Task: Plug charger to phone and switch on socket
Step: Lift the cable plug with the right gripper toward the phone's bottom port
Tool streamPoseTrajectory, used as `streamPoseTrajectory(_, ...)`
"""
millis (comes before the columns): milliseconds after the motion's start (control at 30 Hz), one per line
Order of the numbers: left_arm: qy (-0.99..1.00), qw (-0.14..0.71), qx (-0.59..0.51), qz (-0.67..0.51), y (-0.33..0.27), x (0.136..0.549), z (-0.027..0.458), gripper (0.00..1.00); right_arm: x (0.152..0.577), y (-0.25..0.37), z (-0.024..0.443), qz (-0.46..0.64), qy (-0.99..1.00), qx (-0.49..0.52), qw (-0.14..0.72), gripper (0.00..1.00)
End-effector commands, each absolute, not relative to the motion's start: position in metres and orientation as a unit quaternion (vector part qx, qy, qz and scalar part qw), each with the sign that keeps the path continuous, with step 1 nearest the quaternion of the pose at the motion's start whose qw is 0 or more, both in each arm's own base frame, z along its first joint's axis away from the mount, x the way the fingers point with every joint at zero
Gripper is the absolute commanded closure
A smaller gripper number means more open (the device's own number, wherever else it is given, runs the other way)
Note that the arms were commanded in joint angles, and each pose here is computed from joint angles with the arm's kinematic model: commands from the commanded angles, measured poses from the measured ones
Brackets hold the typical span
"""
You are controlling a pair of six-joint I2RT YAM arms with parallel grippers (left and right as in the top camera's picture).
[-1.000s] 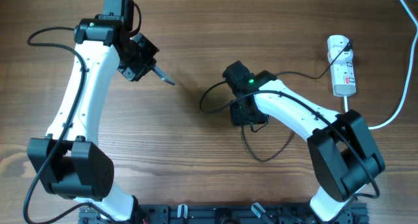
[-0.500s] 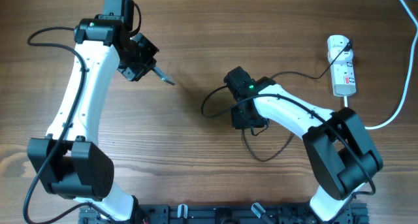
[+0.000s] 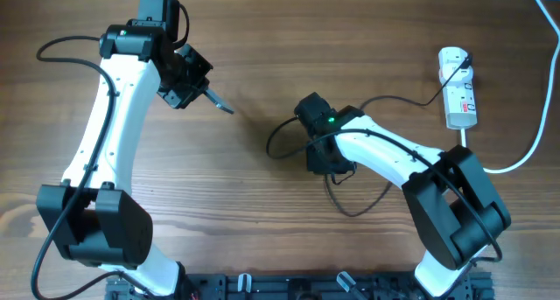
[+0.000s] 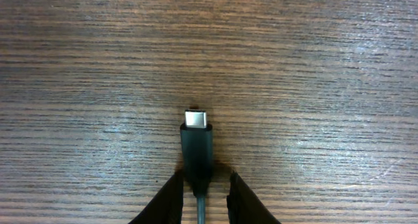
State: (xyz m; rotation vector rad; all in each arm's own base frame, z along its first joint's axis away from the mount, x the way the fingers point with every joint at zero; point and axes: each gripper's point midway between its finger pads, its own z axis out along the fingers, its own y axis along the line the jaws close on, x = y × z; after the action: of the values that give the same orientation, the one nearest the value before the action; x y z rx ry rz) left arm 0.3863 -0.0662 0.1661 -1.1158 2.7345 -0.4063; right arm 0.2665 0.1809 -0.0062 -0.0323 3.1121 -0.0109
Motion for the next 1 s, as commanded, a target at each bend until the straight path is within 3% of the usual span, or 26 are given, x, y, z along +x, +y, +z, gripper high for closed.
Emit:
streamPoseTrajectory(0,0.915,0.096,-0.367,-0.139,-0.065,0.3856,0.1758,0.96,0.2559,0.1755,-0.0179,-0.019,1.0,-0.006,-0.004,0.81)
streamPoseTrajectory(533,0.915,0.096,-0.367,-0.138,-0.065,0.3854,0.1757,0.96,0.2602,0.1761,-0.0179,-0.019,1.0,-0.019,0.006,0.85)
streamPoseTrajectory(667,0.915,0.095,-0.367,-0.138,-0.0649,0.3848,0.1755,0.96,0.2602,0.1762,-0.0179,-0.019,1.0,-0.019,0.006,0.9)
streamPoseTrajectory(867,0.915,0.095,-0.367,-0.138,-0.0649,0.3848,0.1754,0.96,0.2585,0.1751,-0.0179,-0.021,1.0,-0.018,0.002,0.89)
streamPoseTrajectory(967,0.915,0.095,-0.367,-0.138,-0.0649,0.3848,0.1755,0.96,0.2594,0.1757,-0.0178,-0.02,1.0,-0.02,0.004,0.94)
